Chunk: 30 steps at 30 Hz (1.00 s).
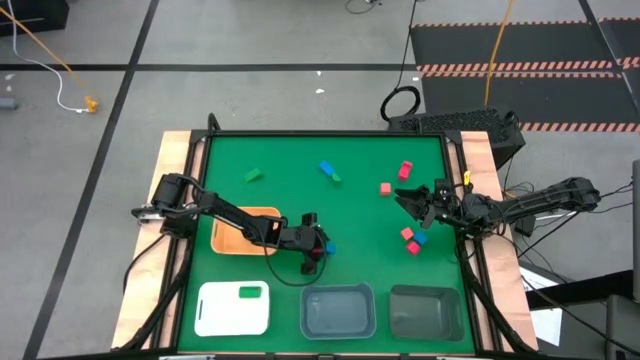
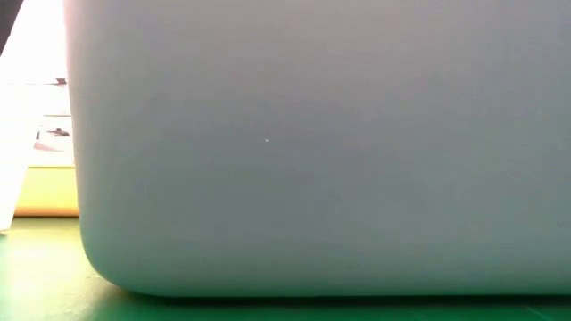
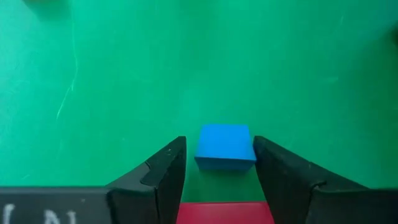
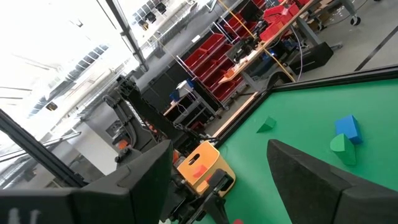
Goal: Sort & place blocks by color
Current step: Put the bottom left blue block into the blue bin
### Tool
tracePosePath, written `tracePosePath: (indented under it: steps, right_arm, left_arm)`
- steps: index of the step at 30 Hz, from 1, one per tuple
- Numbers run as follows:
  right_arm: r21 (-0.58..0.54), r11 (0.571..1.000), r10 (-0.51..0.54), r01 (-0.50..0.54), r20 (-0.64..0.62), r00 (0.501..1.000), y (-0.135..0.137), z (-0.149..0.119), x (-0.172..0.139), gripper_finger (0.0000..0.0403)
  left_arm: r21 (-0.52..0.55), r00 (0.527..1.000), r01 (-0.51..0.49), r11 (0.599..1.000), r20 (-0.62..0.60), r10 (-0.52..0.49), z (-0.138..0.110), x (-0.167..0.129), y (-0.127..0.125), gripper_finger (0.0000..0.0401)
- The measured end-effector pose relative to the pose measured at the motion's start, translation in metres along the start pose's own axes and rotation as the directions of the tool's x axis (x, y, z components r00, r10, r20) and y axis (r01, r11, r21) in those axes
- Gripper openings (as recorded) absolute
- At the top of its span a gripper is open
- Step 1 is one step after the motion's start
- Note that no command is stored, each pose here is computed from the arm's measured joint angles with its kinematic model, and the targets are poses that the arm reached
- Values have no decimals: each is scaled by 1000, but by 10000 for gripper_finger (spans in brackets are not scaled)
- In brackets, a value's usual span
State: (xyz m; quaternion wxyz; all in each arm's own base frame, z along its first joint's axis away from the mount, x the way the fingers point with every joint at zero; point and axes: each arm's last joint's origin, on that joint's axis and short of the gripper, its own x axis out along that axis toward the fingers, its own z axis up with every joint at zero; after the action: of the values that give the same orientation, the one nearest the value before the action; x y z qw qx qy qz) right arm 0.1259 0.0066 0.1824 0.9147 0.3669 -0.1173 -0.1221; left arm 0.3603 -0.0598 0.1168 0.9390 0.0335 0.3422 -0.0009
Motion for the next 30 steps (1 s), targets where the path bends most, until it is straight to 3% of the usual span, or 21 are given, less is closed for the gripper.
tracePosePath:
  steps: [6, 20, 30]
  right_arm:
    - [1, 1000, 0, 0, 1, 1000, 0, 0, 0, 254]
    - [0, 1000, 0, 0, 0, 1000, 0, 0, 0, 254]
    - [0, 1000, 0, 0, 0, 1000, 0, 0, 0, 254]
  left_arm:
    - [0, 1000, 0, 1000, -8, 0, -1, 0, 0, 151]
    - [4, 1000, 0, 1000, 1, 0, 1, 0, 0, 137]
    - [15, 997, 2, 1000, 82, -3, 29, -1, -1, 137]
